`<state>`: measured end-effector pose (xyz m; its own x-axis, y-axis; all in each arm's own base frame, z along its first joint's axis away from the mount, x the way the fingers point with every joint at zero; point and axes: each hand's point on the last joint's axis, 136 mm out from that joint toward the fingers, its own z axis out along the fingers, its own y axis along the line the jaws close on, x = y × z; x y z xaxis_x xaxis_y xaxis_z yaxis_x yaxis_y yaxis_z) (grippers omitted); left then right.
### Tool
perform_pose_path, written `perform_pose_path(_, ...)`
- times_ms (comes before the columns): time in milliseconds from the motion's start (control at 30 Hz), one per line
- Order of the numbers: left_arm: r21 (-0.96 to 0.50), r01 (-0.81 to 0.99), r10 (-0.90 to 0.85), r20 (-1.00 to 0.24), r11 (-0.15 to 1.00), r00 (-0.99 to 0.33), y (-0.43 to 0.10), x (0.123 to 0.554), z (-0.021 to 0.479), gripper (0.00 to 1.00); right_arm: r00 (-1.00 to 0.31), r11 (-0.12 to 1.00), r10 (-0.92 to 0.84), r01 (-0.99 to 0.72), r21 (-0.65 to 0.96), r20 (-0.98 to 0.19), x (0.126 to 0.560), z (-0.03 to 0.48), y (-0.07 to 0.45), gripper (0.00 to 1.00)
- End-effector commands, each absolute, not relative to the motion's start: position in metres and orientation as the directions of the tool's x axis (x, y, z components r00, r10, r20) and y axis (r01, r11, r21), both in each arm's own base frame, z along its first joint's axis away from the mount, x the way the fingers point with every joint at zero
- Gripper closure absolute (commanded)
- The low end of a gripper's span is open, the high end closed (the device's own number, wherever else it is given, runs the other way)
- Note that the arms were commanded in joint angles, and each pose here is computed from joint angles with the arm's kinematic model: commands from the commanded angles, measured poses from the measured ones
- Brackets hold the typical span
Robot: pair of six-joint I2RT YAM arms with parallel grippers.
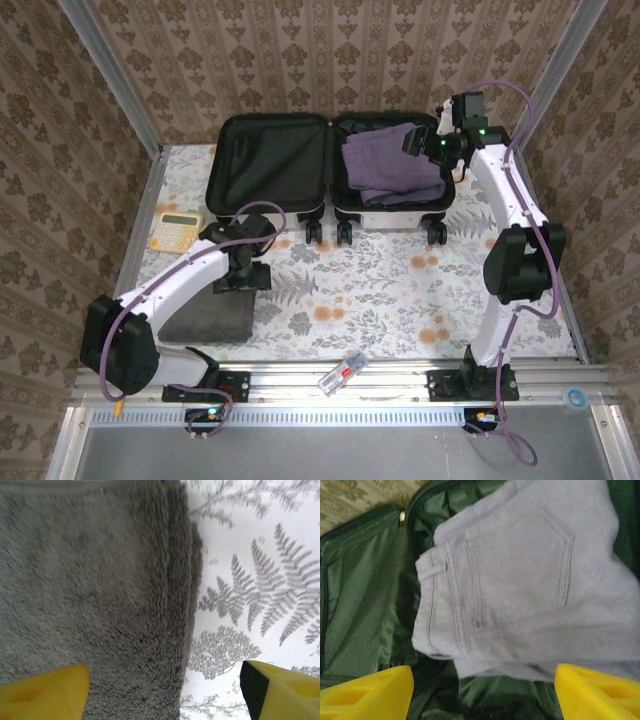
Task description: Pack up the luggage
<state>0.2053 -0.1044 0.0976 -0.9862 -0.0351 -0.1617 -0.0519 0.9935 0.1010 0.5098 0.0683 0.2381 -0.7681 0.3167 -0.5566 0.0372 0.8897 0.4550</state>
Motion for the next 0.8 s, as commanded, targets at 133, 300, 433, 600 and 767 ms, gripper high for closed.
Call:
perform_pose_path(133,0.225,-0.075,-0.061,-0.067,0.971,-0.996,-0.094,0.176,0.071,0.18,-0.788,0.881,0.280,-0.014,0.472,-0.548,0.473,0.224,0.093,0.24)
perform_pose_path(300,0.196,-0.072,-0.066,-0.038,0.978,-0.997,-0.105,0.176,0.048,0.16,-0.809,0.892,0.250,-0.022,0.452,-0.532,0.452,0.201,0.104,0.24)
perform_pose_path(433,0.200,-0.063,-0.061,-0.016,0.978,-0.998,-0.109,0.177,0.032,0.20,-0.812,0.889,0.249,-0.025,0.456,-0.529,0.445,0.189,0.106,0.24)
perform_pose_path(600,0.142,-0.045,-0.044,-0.011,0.989,-0.999,-0.126,0.181,0.018,0.33,-0.804,0.892,0.248,-0.029,0.452,-0.540,0.434,0.187,0.104,0.24)
perform_pose_path(767,0.065,-0.018,-0.017,-0.021,0.998,-1.000,-0.153,0.190,0.013,0.42,-0.808,0.895,0.240,-0.030,0.445,-0.538,0.429,0.185,0.103,0.25)
